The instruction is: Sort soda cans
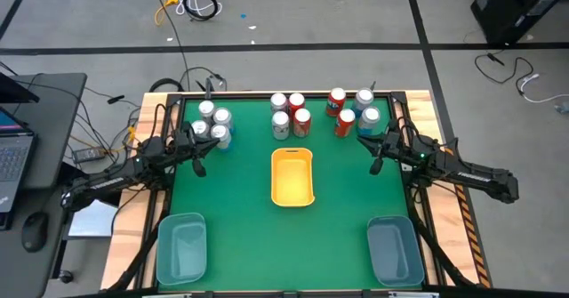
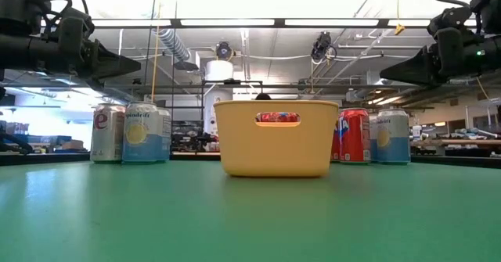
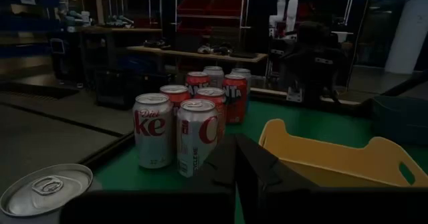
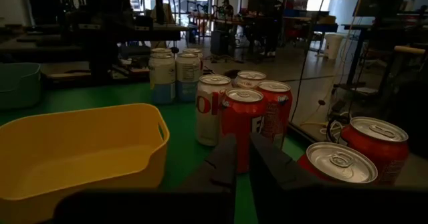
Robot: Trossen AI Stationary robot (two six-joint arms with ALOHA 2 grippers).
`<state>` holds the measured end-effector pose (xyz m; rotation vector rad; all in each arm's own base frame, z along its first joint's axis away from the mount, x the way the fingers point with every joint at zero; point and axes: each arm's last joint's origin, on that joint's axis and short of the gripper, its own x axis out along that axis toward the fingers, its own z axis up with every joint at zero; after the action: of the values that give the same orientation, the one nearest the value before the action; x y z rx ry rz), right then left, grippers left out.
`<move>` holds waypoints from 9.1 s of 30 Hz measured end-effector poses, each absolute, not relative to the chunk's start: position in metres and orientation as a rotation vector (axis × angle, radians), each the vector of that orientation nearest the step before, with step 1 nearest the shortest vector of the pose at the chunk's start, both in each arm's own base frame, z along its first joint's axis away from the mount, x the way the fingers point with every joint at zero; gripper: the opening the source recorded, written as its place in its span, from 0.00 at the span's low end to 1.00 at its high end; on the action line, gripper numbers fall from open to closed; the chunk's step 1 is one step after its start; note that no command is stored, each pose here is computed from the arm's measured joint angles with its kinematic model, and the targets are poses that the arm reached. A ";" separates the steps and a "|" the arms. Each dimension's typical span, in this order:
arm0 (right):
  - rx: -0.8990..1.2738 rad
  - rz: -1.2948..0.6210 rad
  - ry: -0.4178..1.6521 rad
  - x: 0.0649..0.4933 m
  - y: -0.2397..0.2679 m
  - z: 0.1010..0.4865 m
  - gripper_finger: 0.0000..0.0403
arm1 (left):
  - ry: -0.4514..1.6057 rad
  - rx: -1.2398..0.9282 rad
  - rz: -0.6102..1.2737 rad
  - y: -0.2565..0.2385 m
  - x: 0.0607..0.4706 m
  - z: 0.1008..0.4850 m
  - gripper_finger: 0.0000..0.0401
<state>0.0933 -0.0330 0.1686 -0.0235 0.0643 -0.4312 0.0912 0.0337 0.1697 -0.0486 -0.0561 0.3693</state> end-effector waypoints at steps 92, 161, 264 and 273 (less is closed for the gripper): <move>0.270 -0.668 1.214 0.226 -0.171 0.250 0.75 | 0.027 -0.037 0.447 0.039 0.100 0.164 0.02; 0.240 -0.324 1.372 0.261 -0.094 0.233 0.80 | 0.063 -0.069 0.418 0.038 0.100 0.160 0.02; -0.024 -0.247 1.463 0.359 -0.153 0.332 0.74 | 0.075 -0.069 0.397 0.038 0.101 0.159 0.02; 0.240 -0.389 1.438 0.290 -0.247 0.311 0.57 | 0.074 -0.073 0.389 0.038 0.101 0.159 0.02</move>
<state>0.2900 -0.2469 0.3115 0.2399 1.4382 -0.3890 0.1013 0.0378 0.1593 -0.0730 0.0745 0.3891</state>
